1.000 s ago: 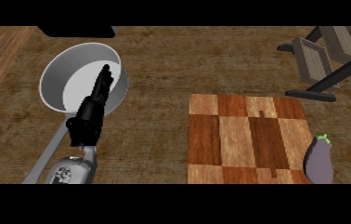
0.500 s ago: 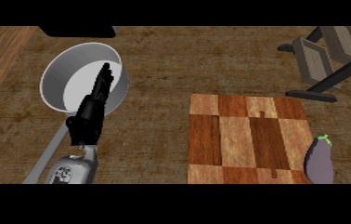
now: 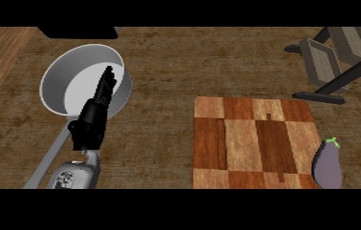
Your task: Pick the squash from the cutting board and place it in the tiered basket
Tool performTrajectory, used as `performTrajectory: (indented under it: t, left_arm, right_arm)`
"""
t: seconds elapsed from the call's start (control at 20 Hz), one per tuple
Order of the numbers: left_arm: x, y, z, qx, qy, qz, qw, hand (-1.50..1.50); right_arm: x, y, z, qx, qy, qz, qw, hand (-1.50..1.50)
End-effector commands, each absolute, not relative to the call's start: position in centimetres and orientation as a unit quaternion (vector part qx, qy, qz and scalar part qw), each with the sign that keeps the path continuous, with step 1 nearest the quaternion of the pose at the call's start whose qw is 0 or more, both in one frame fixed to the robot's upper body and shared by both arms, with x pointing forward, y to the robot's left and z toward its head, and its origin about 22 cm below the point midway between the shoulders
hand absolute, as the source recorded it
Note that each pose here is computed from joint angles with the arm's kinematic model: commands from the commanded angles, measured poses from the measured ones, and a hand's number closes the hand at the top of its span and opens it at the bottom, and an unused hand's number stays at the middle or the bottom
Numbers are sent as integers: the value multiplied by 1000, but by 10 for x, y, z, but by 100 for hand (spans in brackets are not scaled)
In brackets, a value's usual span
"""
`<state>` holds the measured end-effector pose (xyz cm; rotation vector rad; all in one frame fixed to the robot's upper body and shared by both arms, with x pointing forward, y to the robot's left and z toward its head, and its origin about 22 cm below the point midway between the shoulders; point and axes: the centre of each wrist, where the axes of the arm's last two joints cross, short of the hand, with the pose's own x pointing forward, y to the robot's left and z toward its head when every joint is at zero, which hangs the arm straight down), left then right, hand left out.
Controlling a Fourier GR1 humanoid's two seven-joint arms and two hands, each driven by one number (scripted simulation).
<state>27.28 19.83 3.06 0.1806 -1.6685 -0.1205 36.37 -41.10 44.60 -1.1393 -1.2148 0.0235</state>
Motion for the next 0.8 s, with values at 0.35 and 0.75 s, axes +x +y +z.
performTrajectory:
  t: [0.35, 0.75]
  left_arm:
    - [275, 209, 35, 105, -733, -35, 672, 0]
    - [271, 221, 31, 102, -727, -31, 678, 0]
  right_arm:
    - [256, -520, 459, -471, -543, -173, 673, -150]
    - [150, -588, 441, -445, -570, -176, 668, -150]
